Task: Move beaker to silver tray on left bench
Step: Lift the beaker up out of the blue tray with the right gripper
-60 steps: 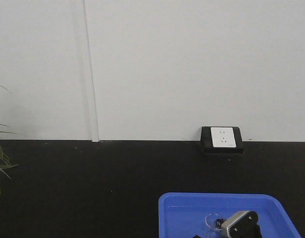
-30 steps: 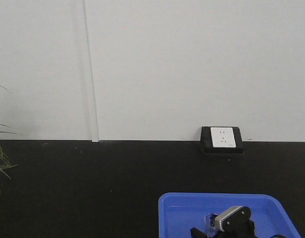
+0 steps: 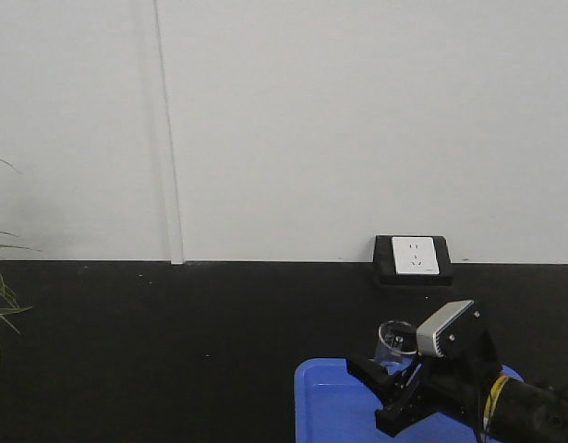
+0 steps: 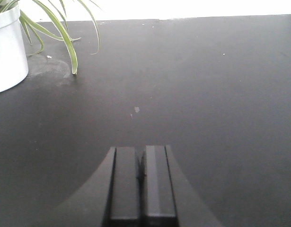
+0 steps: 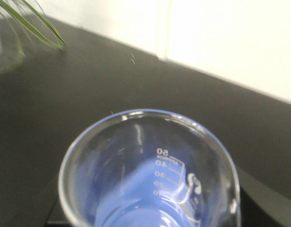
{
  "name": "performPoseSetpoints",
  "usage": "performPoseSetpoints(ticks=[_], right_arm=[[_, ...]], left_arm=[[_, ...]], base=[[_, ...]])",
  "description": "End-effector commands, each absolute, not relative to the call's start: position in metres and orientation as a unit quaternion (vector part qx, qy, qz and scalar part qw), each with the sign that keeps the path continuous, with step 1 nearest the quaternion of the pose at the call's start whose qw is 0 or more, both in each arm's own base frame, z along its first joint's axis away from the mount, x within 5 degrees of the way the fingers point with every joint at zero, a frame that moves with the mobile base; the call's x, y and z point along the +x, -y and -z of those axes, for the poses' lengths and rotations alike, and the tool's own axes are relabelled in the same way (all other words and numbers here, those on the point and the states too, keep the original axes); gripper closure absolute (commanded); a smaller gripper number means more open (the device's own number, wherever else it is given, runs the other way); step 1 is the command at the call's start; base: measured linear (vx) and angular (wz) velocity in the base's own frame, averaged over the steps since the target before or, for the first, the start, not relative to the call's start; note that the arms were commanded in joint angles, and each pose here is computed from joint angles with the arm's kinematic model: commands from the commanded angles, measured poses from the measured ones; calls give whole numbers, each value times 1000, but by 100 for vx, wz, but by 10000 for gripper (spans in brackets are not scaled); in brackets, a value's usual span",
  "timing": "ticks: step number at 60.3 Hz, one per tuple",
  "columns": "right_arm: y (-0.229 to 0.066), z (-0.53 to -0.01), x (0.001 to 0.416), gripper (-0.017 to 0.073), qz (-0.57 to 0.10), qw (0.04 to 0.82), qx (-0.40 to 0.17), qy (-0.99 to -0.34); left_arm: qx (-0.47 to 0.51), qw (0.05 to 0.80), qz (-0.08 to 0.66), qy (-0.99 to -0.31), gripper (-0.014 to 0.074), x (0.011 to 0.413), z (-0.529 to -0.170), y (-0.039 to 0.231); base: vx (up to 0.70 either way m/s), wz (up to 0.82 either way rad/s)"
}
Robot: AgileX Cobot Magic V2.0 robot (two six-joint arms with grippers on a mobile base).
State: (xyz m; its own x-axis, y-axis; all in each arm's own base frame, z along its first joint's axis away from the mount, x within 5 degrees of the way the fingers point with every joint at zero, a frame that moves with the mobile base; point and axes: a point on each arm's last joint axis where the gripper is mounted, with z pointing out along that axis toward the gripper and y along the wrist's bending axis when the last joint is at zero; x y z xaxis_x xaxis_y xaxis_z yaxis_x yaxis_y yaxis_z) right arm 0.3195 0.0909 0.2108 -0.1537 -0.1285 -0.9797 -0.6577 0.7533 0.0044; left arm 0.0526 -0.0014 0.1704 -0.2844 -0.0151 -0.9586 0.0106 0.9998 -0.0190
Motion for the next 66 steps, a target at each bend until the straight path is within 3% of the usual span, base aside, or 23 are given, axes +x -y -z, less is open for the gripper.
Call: performPoseSetpoints(ticks=[1,16,28,66], right_arm=[[-100,-259,305,575,-252,632,-260,-685],[-143,-308,284,573,-197,630,-315,-682],[-170,-327,273,573,-220,636,-333,-660],[-176,-325,269,573,-225,631,-343,-659]], left_arm=[[-4,625,14,-781,592,54,-171,1],[-4,625,14,-781,592,54,-171,1],[-4,625,14,-781,592,54,-171,1],[-4,625,14,-781,592,54,-171,1]], base=[[0,0],[0,-1],[0,0],[0,0]])
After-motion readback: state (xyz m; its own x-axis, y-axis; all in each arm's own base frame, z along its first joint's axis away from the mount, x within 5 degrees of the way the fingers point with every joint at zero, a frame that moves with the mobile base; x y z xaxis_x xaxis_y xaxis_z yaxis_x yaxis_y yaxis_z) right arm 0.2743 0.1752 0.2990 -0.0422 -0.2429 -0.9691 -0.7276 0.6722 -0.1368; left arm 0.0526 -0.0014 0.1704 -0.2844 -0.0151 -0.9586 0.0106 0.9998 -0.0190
